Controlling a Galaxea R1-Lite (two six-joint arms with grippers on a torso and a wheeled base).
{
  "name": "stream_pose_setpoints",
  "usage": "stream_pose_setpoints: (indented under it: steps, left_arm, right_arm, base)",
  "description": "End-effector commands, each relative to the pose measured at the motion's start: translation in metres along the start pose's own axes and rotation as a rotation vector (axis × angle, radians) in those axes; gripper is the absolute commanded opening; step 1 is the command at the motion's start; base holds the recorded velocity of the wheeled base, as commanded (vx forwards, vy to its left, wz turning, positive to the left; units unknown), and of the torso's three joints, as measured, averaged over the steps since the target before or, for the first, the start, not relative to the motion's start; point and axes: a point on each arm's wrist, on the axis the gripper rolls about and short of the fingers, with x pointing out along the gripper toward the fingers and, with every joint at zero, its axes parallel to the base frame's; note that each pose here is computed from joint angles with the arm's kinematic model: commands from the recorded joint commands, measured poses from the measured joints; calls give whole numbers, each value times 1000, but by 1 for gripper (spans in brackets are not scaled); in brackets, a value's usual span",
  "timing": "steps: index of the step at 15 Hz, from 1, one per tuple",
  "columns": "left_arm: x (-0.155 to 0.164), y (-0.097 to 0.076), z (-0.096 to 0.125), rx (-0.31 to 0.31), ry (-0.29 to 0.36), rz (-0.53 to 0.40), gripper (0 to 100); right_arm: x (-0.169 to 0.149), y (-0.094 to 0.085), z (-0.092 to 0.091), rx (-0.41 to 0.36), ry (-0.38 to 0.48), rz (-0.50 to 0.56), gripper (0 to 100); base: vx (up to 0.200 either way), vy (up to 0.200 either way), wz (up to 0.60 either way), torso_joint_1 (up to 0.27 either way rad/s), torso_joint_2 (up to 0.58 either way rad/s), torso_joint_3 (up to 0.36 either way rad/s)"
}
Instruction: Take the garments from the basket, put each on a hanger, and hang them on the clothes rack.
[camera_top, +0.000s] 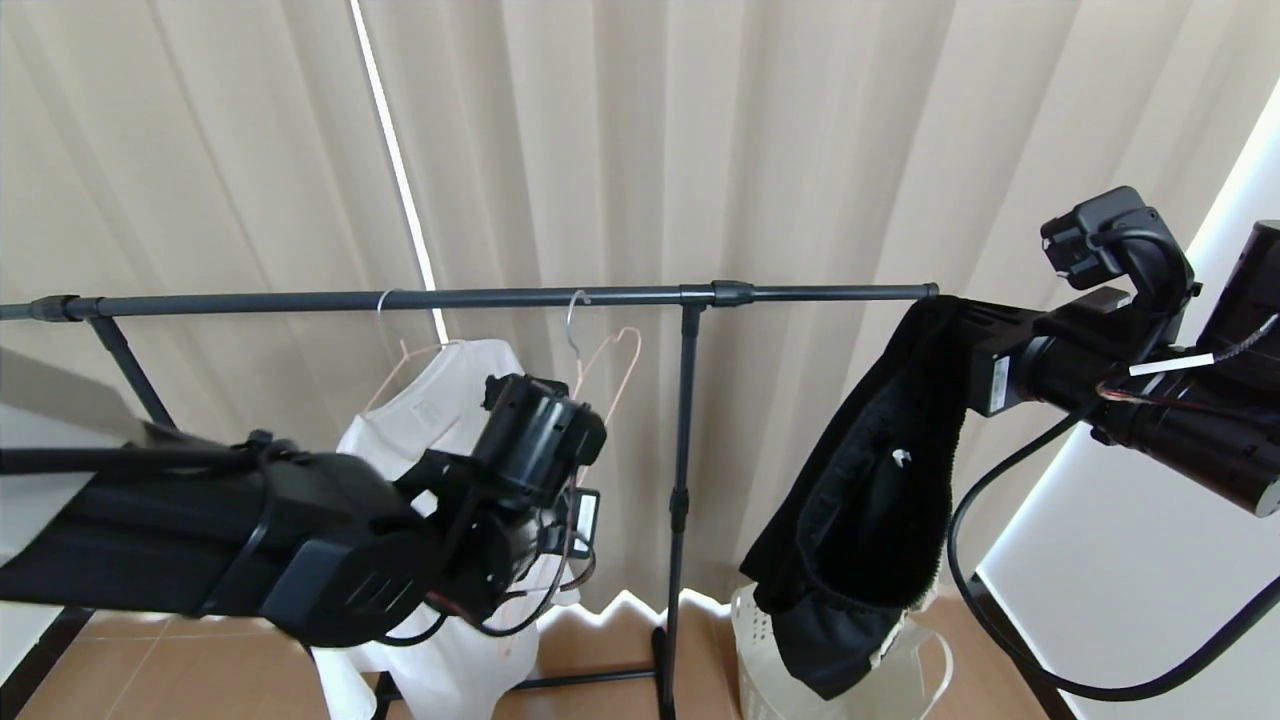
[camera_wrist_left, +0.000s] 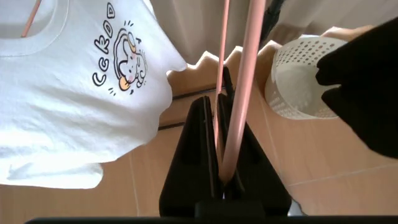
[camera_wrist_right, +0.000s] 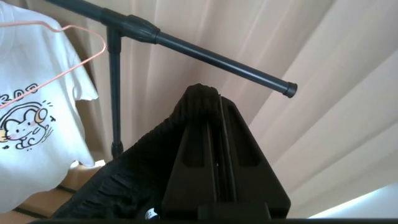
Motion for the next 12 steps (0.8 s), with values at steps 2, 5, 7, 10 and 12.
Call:
stream_pose_setpoints:
  steps: [2,5,7,10,12]
  left_arm:
    - [-57,51,-58,119,-117,-30,0]
    - [-92,84,-94,220,-148,-181,0]
    - [-105,109,-101,271,-197,-363,0]
    - [-92,130,-97,357,-233,-543,0]
    - [-77,128,-91,419,-242,-567,0]
  right_arm:
    - [-4,16,-1,-9,1,58,0]
    - [-4,21,-2,-15,4,78,0]
    - [-4,21,-2,-15,8,66,0]
    - [-2,20,-2,-42,22,-8,0]
    - [-1,19,-2,-45,28,-27,0]
  base:
    - [0,0,0,0,0,0]
    - [0,0,0,0,0,0]
    - [0,0,0,0,0,0]
    - [0,0,0,0,0,0]
    - [0,0,0,0,0,0]
